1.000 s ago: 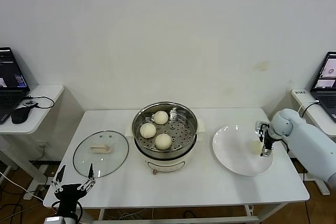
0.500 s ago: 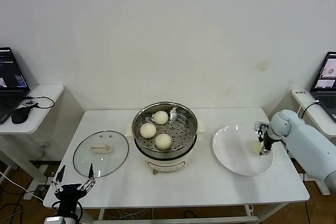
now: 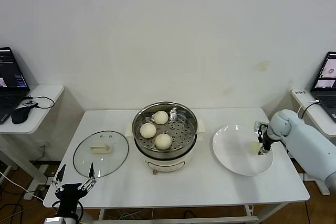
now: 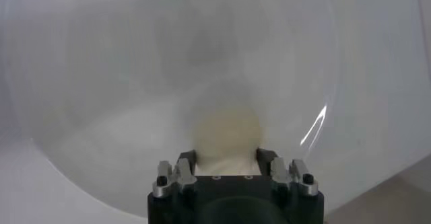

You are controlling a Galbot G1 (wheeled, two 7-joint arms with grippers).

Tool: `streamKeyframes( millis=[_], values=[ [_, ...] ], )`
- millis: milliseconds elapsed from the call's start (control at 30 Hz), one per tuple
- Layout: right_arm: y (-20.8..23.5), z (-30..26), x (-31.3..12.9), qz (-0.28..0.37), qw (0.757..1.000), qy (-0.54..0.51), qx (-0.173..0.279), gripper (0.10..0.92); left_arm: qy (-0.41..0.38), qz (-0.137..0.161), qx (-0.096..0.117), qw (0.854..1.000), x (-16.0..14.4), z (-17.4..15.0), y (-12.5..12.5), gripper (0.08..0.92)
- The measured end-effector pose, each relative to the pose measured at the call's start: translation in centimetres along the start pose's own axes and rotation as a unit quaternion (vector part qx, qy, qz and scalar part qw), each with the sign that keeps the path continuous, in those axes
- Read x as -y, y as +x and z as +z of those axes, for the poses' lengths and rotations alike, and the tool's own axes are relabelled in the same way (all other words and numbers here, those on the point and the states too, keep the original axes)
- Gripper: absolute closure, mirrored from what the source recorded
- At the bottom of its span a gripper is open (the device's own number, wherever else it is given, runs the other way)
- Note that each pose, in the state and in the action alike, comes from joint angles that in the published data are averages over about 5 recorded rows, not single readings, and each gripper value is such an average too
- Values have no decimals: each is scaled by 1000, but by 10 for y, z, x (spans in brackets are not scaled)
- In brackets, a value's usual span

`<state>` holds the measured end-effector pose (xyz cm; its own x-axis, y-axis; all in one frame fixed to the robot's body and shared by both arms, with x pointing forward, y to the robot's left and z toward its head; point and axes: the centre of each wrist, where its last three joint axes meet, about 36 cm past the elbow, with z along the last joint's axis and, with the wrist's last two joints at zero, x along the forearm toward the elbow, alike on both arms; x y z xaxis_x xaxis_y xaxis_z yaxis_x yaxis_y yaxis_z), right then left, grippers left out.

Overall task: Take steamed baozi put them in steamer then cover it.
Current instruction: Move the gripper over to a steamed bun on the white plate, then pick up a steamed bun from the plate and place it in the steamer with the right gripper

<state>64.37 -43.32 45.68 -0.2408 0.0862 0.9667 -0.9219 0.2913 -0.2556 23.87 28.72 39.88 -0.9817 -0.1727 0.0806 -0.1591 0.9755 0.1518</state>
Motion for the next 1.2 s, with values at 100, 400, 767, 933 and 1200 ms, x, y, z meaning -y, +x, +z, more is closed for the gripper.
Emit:
streamKeyframes(
  millis=[100, 400, 767, 933, 1200],
  values=[
    [8, 0, 3, 1, 1000, 3, 5, 465, -1, 1, 2, 1000, 0, -1, -1, 177],
    [66, -14, 19, 17, 998, 32, 42, 455, 0, 6, 7, 1000, 2, -4, -3, 177],
    [163, -85, 27, 47, 982, 116, 138, 441, 2, 13, 11, 1000, 5, -5, -6, 177],
    [196, -128, 19, 50, 968, 161, 183, 437, 2, 13, 11, 1000, 6, -5, -7, 177],
    [226, -193, 5, 44, 952, 206, 224, 437, 1, 10, 9, 1000, 5, -3, -10, 177]
  ],
)
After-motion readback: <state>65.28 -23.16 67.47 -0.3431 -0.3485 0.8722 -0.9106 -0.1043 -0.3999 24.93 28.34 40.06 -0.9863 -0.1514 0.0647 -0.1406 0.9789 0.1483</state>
